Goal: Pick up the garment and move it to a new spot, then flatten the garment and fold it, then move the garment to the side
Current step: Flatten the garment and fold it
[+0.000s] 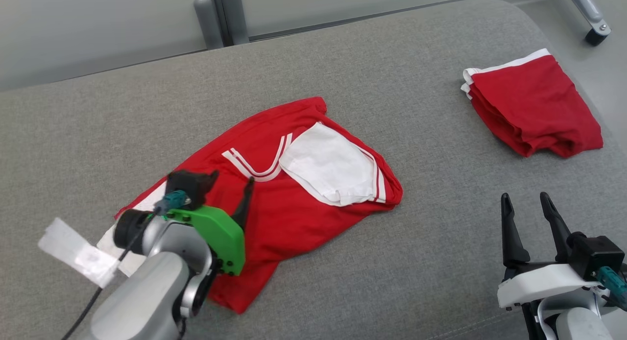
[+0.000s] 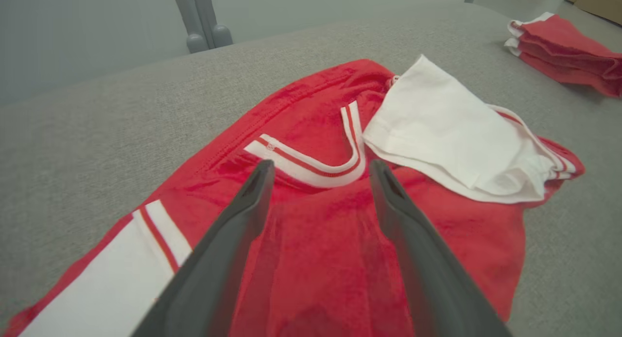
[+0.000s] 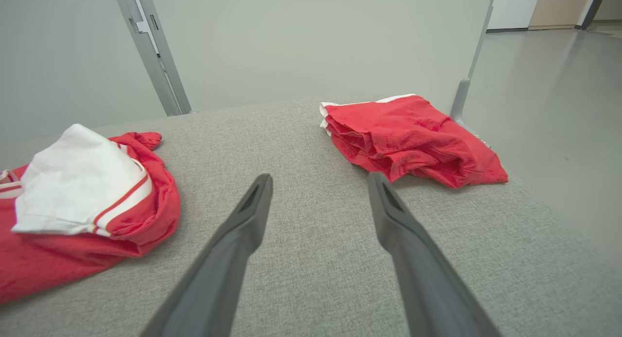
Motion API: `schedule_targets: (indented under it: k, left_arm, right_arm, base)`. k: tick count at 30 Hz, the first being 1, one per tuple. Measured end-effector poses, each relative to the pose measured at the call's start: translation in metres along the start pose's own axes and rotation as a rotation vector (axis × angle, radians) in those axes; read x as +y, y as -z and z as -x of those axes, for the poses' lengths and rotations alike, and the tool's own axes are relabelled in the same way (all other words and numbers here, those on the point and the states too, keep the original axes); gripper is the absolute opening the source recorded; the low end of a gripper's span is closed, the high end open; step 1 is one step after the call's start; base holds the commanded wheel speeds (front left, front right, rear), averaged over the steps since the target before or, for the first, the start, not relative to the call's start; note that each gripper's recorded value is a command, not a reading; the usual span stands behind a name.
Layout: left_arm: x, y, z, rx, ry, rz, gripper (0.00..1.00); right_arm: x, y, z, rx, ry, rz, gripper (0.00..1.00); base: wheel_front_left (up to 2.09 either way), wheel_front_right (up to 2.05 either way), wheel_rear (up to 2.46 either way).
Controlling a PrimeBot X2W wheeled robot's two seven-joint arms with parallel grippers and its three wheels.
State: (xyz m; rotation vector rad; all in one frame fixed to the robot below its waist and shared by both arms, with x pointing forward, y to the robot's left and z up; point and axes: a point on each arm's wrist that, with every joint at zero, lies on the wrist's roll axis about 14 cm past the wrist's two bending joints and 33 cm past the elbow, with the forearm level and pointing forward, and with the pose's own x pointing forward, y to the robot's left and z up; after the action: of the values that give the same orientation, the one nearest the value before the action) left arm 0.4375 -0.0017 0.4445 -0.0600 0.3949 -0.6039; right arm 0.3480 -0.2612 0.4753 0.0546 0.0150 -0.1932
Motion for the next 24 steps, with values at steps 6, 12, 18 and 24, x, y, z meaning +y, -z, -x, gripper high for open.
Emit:
schedule_targets:
  k: [6, 12, 18, 24]
  left_arm:
    - [0.074, 0.024, 0.023, 0.085, -0.202, 0.020, 1.00]
    - [0.112, 0.043, 0.048, 0.143, -0.318, 0.055, 1.00]
    - [0.137, 0.059, 0.070, 0.193, -0.404, 0.104, 1.00]
    - [0.138, 0.077, 0.080, 0.244, -0.408, 0.151, 1.00]
  right_arm:
    - [0.005, 0.005, -0.004, 0.015, -0.014, -0.003, 1.00]
    - [0.007, 0.007, -0.007, 0.018, -0.019, 0.001, 1.00]
    - [0.010, 0.008, -0.010, 0.020, -0.028, 0.004, 1.00]
    - [0.016, 0.010, -0.014, 0.025, -0.045, 0.003, 1.00]
  base:
    - [0.00, 0.00, 0.00]
    - [0.00, 0.00, 0.00]
    - [0.00, 0.00, 0.00]
    - [0.00, 0.00, 0.00]
